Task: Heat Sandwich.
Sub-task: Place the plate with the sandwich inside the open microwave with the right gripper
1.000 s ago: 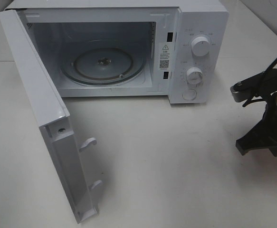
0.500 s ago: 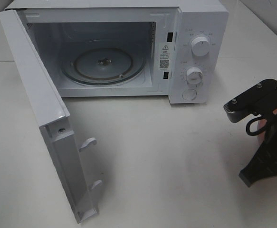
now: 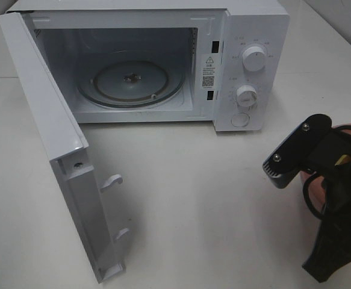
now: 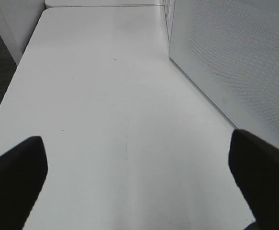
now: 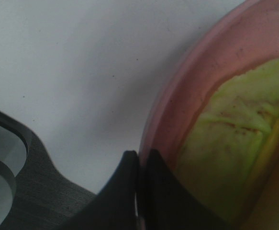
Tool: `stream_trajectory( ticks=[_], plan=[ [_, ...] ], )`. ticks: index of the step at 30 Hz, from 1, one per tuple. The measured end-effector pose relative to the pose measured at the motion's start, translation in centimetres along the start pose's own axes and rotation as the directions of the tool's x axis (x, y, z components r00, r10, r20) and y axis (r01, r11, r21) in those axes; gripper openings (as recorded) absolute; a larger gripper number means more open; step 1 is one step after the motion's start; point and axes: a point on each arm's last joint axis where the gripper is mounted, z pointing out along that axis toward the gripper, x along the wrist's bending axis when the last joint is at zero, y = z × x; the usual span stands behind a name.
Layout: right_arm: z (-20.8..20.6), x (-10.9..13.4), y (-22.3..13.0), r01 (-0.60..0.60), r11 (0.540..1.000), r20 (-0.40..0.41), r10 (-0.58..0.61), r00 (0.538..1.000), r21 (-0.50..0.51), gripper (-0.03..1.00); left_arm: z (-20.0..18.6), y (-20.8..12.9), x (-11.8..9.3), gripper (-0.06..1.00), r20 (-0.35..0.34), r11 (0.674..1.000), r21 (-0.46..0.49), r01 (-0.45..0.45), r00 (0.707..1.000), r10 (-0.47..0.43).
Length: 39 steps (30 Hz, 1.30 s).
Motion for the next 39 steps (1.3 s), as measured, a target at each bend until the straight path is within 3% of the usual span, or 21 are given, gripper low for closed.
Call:
stream_trajectory(
  ticks=[8, 16, 21, 22, 25, 27, 35, 39],
  plan=[
    [-0.6, 1.8, 0.0, 0.138, 0.990, -0.009, -0.139, 0.990, -0.038, 0.02, 0.0, 0.0, 0.0, 0.97, 0.000, 1.000, 0.000, 0.000, 1.000, 0.000],
    [-1.1, 3.1, 0.1, 0.310, 0.946, -0.013, -0.312, 0.950, -0.090, 0.02, 0.0, 0.0, 0.0, 0.97, 0.000, 1.000, 0.000, 0.000, 1.000, 0.000],
    [-1.2, 3.4, 0.5, 0.435, 0.888, -0.011, -0.442, 0.897, -0.147, 0.02, 0.0, 0.0, 0.0, 0.97, 0.000, 1.000, 0.000, 0.000, 1.000, 0.000],
    [-1.2, 3.6, 0.7, 0.493, 0.853, -0.013, -0.502, 0.865, -0.172, 0.02, 0.0, 0.0, 0.0, 0.97, 0.000, 1.000, 0.000, 0.000, 1.000, 0.000],
    [-1.2, 3.8, 0.8, 0.543, 0.817, -0.007, -0.555, 0.832, -0.194, 0.02, 0.0, 0.0, 0.0, 0.97, 0.000, 1.000, 0.000, 0.000, 1.000, 0.000],
    [-1.3, 3.9, 1.0, 0.606, 0.766, 0.012, -0.618, 0.786, -0.216, 0.02, 0.0, 0.0, 0.0, 0.97, 0.000, 1.000, 0.000, 0.000, 1.000, 0.000],
    [-1.4, 4.2, 1.5, 0.624, 0.730, 0.033, -0.642, 0.766, -0.279, 0.02, 0.0, 0.0, 0.0, 0.97, 0.000, 1.000, 0.000, 0.000, 1.000, 0.000],
    [-1.5, 4.2, 1.5, 0.683, 0.676, 0.057, -0.698, 0.714, -0.279, 0.02, 0.0, 0.0, 0.0, 0.97, 0.000, 1.000, 0.000, 0.000, 1.000, 0.000]
  ],
)
